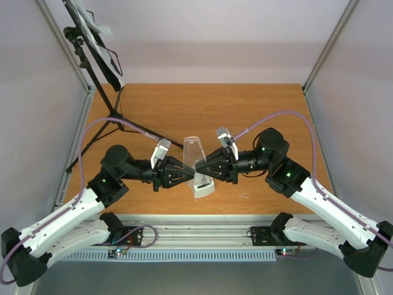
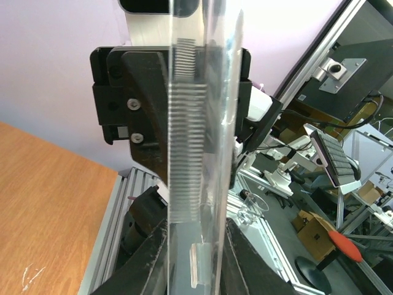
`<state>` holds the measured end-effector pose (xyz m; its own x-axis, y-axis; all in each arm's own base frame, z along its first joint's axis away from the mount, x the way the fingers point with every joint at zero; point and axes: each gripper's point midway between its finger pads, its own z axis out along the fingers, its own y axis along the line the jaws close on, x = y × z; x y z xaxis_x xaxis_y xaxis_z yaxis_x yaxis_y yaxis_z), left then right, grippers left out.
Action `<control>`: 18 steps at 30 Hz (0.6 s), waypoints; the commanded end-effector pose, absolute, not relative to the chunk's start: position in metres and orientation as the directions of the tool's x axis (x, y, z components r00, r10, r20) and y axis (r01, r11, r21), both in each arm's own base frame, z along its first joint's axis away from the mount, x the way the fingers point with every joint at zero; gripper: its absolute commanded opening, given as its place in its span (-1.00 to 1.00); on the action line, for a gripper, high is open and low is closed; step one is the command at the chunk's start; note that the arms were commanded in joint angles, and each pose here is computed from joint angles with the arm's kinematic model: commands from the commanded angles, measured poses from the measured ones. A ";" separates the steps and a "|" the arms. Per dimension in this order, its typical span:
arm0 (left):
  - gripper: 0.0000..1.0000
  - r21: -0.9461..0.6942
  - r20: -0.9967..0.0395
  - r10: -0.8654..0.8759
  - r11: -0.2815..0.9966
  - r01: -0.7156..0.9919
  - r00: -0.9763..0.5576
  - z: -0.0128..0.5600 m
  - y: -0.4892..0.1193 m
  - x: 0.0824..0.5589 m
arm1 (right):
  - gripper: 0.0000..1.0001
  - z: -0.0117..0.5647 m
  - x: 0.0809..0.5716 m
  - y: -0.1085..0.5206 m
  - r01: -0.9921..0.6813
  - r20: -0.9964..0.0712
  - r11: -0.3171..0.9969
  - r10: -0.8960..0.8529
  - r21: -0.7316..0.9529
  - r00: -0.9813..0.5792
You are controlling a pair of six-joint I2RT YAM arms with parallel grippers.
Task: Pack up the instrument practice props
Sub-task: Pick up the cover of the metronome from the center of the board.
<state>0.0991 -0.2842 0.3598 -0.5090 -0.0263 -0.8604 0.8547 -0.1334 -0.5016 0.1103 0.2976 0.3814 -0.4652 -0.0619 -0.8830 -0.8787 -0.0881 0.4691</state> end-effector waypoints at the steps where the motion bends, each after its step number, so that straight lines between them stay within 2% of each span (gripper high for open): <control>1: -0.72 -0.482 -0.866 -0.077 -0.139 0.865 -0.495 0.371 -0.282 0.098 | -0.61 0.366 0.126 0.301 -0.881 -0.880 -0.019 -0.051 0.473 -0.471; 8: -0.74 -0.515 -0.849 -0.075 -0.103 0.851 -0.523 0.362 -0.284 0.106 | -0.37 0.360 0.133 0.298 -0.870 -0.869 0.018 -0.036 0.493 -0.493; 12: -0.85 -0.541 -0.836 -0.071 -0.053 0.839 -0.544 0.353 -0.285 0.114 | -0.25 0.365 0.133 0.296 -0.878 -0.878 0.012 -0.012 0.479 -0.479; 14: -0.88 -0.542 -0.837 -0.073 -0.032 0.840 -0.542 0.350 -0.285 0.117 | 0.09 0.365 0.134 0.295 -0.878 -0.878 0.018 -0.007 0.478 -0.478; 18: -0.88 -0.545 -0.835 -0.079 -0.006 0.838 -0.544 0.348 -0.284 0.121 | 0.49 0.364 0.138 0.292 -0.879 -0.880 0.055 0.008 0.475 -0.475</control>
<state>0.1167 -0.2858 0.3461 -0.5718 -0.0506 -0.8189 0.8204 -0.0330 -0.5708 0.1340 0.2980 0.3559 -0.5040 -0.0372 -0.8629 -0.8637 0.0252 0.5034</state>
